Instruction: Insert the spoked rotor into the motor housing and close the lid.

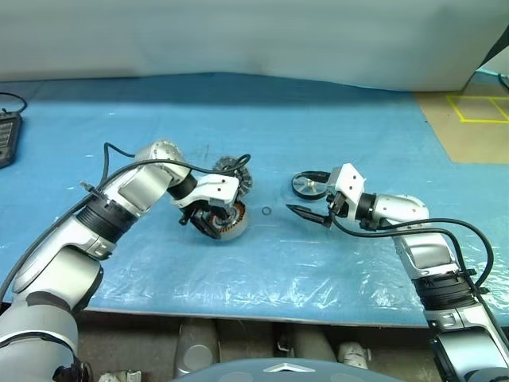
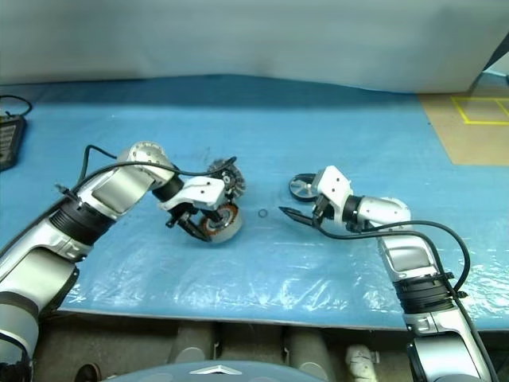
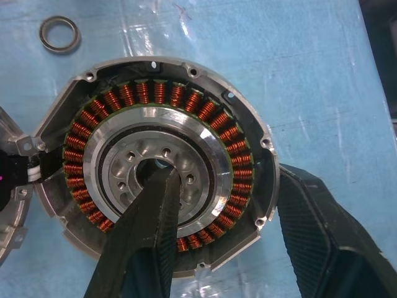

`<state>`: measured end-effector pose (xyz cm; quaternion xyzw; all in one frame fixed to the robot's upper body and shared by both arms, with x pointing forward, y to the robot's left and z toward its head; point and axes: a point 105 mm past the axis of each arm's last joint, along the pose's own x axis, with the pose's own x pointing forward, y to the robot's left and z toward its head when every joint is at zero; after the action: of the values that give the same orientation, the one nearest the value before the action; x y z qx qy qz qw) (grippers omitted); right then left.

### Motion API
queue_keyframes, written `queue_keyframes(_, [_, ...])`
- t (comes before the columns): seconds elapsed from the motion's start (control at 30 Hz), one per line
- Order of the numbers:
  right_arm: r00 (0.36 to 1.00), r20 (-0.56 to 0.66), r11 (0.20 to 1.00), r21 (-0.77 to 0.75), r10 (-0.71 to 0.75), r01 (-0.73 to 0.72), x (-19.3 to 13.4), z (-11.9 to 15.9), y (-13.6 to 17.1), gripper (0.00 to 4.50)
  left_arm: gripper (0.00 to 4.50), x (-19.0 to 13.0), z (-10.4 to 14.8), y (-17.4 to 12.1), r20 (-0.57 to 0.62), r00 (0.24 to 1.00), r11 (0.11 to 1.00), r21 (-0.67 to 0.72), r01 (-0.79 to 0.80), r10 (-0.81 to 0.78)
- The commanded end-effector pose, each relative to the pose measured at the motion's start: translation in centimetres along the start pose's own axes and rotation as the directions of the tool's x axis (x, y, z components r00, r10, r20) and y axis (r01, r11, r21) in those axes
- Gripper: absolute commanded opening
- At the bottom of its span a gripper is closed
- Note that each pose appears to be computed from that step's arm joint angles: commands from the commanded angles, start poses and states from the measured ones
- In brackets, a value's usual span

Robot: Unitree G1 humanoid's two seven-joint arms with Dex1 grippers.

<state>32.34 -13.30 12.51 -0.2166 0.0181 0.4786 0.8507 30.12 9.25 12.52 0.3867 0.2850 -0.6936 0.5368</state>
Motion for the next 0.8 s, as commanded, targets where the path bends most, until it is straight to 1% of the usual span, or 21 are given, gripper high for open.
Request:
queue_keyframes(0.03, [0.999,0.042,0.999,-0.032,0.0,0.001,0.2,1.3,-0.3,4.5,2.1,0.3,0.9,-0.2,-0.003,1.0,1.0,0.012,-0.011,0.011])
queue_keyframes(0.13, [0.999,0.044,0.999,-0.033,0.003,-0.002,0.2,1.3,-0.3,4.5,2.1,0.6,1.2,-0.6,0.004,1.0,1.0,-0.011,-0.001,0.001])
queue_keyframes(0.33, [0.999,0.048,0.999,-0.034,0.008,-0.007,0.4,1.3,-0.1,4.5,2.1,1.3,1.6,-0.1,0.003,1.0,0.999,-0.037,-0.017,0.017])
queue_keyframes(0.63, [0.999,0.052,0.999,-0.038,0.009,-0.007,0.4,1.4,-0.1,4.5,2.1,1.9,1.9,0.2,0.006,1.0,0.999,-0.046,-0.006,0.007])
queue_keyframes(0.7, [0.999,0.051,0.999,-0.039,0.008,-0.006,0.4,1.4,-0.1,4.5,2.69,1.8,2.1,-0.1,0.008,1.0,0.999,-0.034,0.012,-0.012])
queue_keyframes(0.73, [0.999,0.051,0.999,-0.039,0.009,-0.007,0.5,1.4,-0.1,4.5,2.9,1.8,2.1,-0.2,0.01,1.0,0.999,-0.033,0.016,-0.016])
queue_keyframes(0.8, [0.999,0.053,0.999,-0.038,0.012,-0.01,0.5,1.4,-0.1,4.5,3.48,1.7,2.2,-0.1,0.014,1.0,0.999,-0.041,0.003,-0.002])
